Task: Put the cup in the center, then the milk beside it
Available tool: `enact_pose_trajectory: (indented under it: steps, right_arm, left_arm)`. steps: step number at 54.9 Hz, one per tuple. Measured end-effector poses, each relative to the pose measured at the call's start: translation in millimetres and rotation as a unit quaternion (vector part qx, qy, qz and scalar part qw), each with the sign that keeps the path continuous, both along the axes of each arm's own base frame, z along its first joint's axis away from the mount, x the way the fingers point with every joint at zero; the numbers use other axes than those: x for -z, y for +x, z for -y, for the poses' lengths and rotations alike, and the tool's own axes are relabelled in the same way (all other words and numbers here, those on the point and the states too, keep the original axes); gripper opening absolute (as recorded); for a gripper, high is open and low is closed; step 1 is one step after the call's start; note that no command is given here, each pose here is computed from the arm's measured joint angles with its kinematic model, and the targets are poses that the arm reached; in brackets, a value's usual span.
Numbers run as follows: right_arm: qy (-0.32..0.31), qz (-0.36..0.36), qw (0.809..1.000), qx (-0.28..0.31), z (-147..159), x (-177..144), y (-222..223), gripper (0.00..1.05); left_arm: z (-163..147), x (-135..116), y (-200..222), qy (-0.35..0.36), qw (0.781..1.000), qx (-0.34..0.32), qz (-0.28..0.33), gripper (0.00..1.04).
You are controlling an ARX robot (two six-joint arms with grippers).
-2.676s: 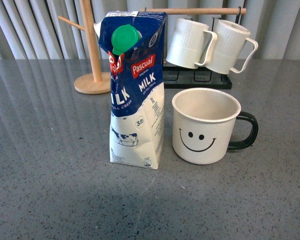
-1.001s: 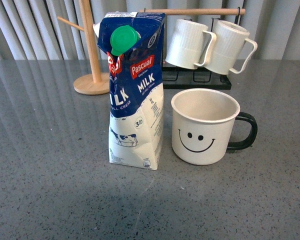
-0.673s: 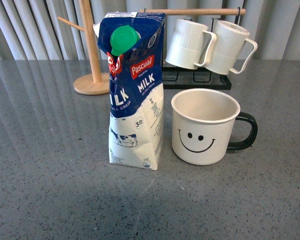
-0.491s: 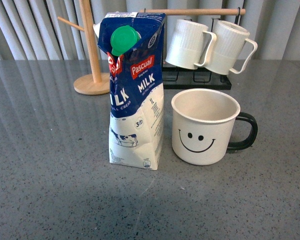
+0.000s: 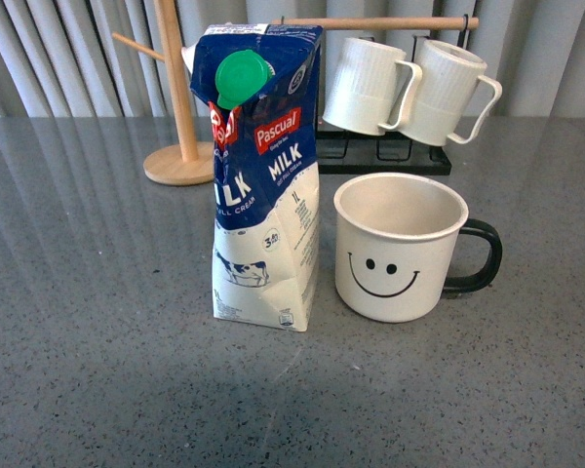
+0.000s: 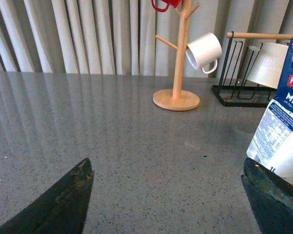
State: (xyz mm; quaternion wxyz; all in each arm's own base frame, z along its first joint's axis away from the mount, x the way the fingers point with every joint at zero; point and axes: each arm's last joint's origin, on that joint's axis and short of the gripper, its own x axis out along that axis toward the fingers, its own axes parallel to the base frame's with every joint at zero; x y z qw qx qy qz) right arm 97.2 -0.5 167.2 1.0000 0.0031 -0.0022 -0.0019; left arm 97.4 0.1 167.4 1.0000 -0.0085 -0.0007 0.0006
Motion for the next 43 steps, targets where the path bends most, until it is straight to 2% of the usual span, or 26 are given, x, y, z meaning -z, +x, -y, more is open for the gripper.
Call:
enact_pose_trajectory:
  steps: [4, 8, 43]
  right_arm:
    - [0.000, 0.000, 1.000, 0.000, 0.0, 0.0, 0.0, 0.98]
    - [0.000, 0.000, 1.000, 0.000, 0.0, 0.0, 0.0, 0.98]
    - [0.000, 0.000, 1.000, 0.000, 0.0, 0.0, 0.0, 0.98]
  left_arm:
    - [0.0, 0.0, 0.0, 0.001, 1.000, 0.000, 0.000, 1.00]
    - [0.0, 0.0, 0.0, 0.001, 1.000, 0.000, 0.000, 0.97]
    - [0.0, 0.0, 0.0, 0.001, 1.000, 0.000, 0.000, 0.98]
